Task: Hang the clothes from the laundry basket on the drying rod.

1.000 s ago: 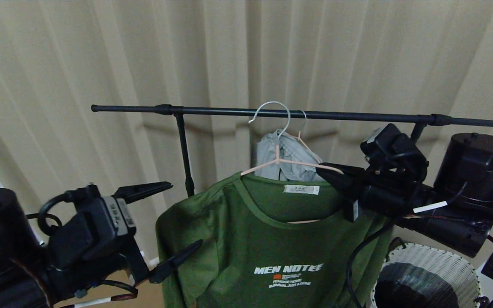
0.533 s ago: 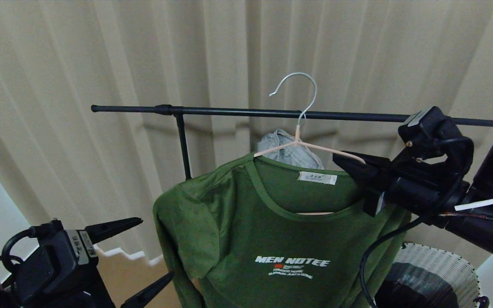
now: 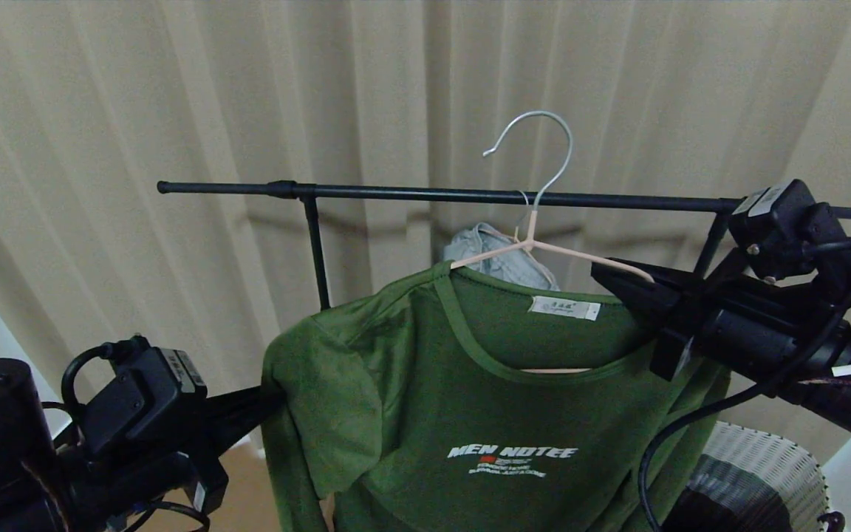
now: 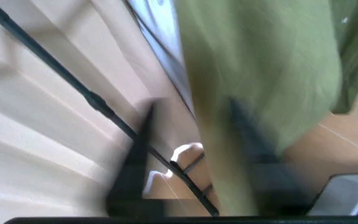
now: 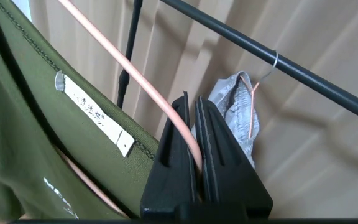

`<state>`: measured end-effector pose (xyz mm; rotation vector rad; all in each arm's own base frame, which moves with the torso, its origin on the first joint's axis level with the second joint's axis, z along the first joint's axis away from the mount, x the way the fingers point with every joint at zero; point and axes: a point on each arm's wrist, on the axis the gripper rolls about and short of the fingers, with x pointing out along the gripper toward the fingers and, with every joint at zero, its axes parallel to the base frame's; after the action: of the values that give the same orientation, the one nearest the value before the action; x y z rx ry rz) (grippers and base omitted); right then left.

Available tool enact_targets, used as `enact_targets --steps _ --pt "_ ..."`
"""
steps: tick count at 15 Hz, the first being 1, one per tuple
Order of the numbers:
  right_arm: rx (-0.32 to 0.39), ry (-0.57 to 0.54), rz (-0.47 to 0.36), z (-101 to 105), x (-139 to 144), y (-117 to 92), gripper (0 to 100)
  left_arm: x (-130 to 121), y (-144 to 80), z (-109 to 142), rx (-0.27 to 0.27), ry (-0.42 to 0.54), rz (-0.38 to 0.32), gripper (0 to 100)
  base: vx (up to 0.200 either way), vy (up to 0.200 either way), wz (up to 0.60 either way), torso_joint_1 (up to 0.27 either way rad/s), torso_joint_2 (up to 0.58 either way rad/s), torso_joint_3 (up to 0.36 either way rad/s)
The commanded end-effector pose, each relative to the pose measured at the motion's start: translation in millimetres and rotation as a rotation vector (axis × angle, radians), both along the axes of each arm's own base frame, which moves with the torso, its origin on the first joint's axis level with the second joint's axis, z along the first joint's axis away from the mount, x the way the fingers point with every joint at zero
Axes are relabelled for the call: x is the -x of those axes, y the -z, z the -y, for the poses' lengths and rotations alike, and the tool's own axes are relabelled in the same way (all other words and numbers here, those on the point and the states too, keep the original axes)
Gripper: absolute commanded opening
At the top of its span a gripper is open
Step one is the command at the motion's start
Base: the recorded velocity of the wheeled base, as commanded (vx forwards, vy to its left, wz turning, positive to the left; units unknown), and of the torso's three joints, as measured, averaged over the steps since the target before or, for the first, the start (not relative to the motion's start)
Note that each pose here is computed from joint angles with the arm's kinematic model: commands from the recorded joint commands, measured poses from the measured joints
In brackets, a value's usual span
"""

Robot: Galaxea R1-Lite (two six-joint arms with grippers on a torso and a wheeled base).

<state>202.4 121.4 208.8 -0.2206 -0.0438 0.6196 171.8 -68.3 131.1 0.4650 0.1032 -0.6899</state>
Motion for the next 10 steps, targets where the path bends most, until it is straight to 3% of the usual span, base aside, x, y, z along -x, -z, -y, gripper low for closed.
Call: enact_targets --steps 1,3,7,10 --pt "-0.002 0.003 0.004 1 1 -1 0 -4 0 1 -0.002 0.000 -0.003 0 0.000 0.000 0.00 0.000 0.00 0.000" --pt "0.000 0.027 0.003 5 -2 0 0 -2 -1 -4 0.000 -0.024 0.029 0 0.000 0.000 0.00 0.000 0.00 0.000" --pt "0.004 0.108 0.000 22 -9 1 0 -16 -14 -34 0.033 -0.191 0.146 0 0.000 0.000 0.00 0.000 0.00 0.000" --pt "0.003 0.116 0.001 24 -10 1 0 -16 -15 -41 0.036 -0.225 0.157 0 0.000 0.000 0.00 0.000 0.00 0.000"
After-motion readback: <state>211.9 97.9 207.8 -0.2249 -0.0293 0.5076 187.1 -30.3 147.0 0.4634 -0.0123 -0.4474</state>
